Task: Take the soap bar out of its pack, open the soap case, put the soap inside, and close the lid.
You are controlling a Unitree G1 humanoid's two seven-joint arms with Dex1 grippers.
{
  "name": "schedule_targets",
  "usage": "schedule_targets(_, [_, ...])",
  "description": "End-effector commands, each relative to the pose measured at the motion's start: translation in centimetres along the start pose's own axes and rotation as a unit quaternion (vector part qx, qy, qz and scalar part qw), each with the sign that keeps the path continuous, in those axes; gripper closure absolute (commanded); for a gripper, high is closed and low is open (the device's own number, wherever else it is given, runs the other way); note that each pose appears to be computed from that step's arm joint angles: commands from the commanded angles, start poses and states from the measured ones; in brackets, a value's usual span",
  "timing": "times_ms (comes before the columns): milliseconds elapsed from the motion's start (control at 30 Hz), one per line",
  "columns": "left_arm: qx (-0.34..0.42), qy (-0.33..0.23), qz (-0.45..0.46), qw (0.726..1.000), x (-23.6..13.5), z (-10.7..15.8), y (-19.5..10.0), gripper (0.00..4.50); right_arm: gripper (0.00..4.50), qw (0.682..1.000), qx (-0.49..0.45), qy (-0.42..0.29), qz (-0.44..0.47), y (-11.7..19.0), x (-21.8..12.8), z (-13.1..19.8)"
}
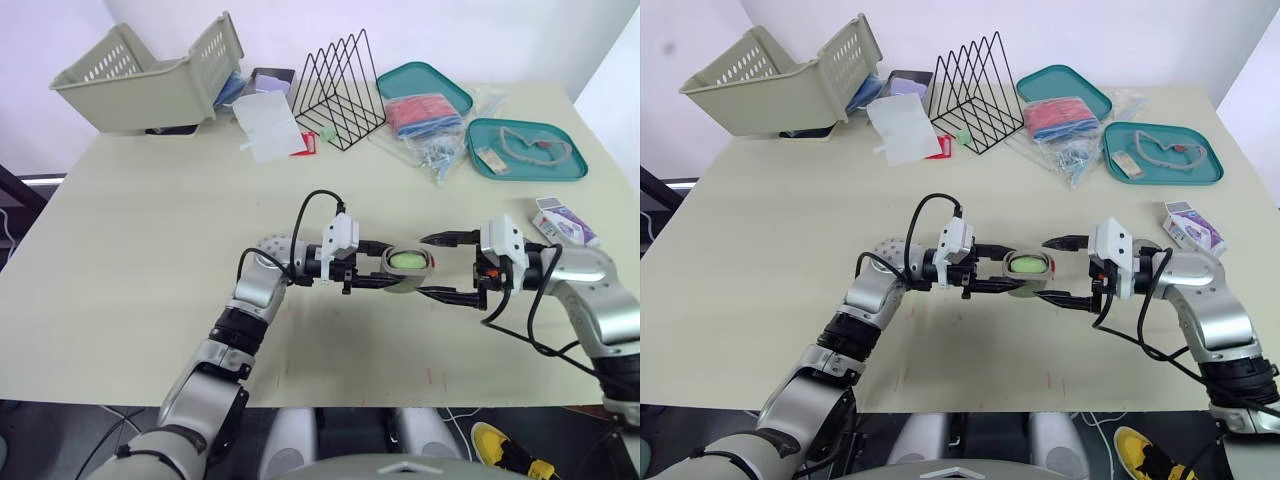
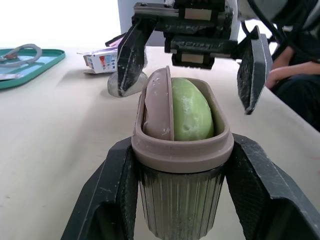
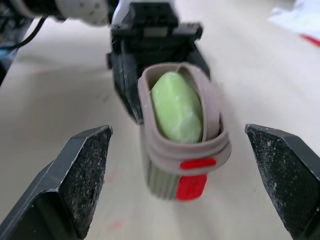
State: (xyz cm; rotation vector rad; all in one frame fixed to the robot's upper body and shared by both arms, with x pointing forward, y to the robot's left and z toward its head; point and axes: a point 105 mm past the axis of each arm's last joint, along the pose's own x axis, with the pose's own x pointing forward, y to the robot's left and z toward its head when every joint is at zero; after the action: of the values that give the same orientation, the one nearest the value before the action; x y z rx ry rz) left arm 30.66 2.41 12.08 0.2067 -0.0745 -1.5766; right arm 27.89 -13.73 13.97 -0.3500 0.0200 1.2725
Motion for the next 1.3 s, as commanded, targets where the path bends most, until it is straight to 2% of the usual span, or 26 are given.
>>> schedule_targets(33, [0.027,-0.014,-0.002,1.000,0.1,1.2,0.1,2.54,0.04,0.998,-0.017,-0.023,-0.058,-0.7,-2.1,0.8])
schedule_targets(67, [0.029,-0.012,-0.001,1.000,0.1,1.1,0.1,2.54,0.04,0.996,-0.015,-0.026,-0.078,-0.8,-2.8,0.8])
schedule_targets(200, [0.033,-0.001,0.003,0.999,-0.4,0.9,0.2,2.54,0.04,0.973,0.040,-0.042,-0.225,-0.3,-9.3,0.5])
schedule_targets(300, [0.030,-0.004,0.004,1.000,-0.6,1.0,0.2,2.54,0.04,0.940,0.072,-0.007,-0.332,1.2,-15.1,-1.9])
schedule_targets(433, [0.026,-0.007,0.005,1.000,-0.7,1.0,-0.1,2.54,0.04,0.911,0.098,0.061,-0.396,3.9,-20.1,-4.1])
schedule_targets(533, [0.021,-0.010,0.005,1.000,-0.6,1.0,-0.7,2.54,0.04,0.897,0.111,0.090,-0.417,5.1,-22.1,-4.4])
schedule_targets(667, [0.019,-0.010,0.002,1.000,-0.7,1.0,-1.2,2.54,0.04,0.896,0.109,0.091,-0.421,4.8,-22.4,-3.9])
schedule_targets(900, [0.018,-0.003,0.004,1.000,-0.9,1.2,-0.6,2.54,0.04,0.906,0.147,0.123,-0.378,4.3,-20.3,-3.8])
schedule_targets(1200, [0.021,0.005,-0.001,1.000,-0.3,0.6,-0.4,2.54,0.04,0.888,0.221,0.273,-0.298,1.2,-18.0,-1.1])
schedule_targets(1300, [0.021,0.004,0.000,1.000,-0.1,0.6,-0.3,2.54,0.04,0.891,0.213,0.276,-0.290,0.1,-17.1,0.1])
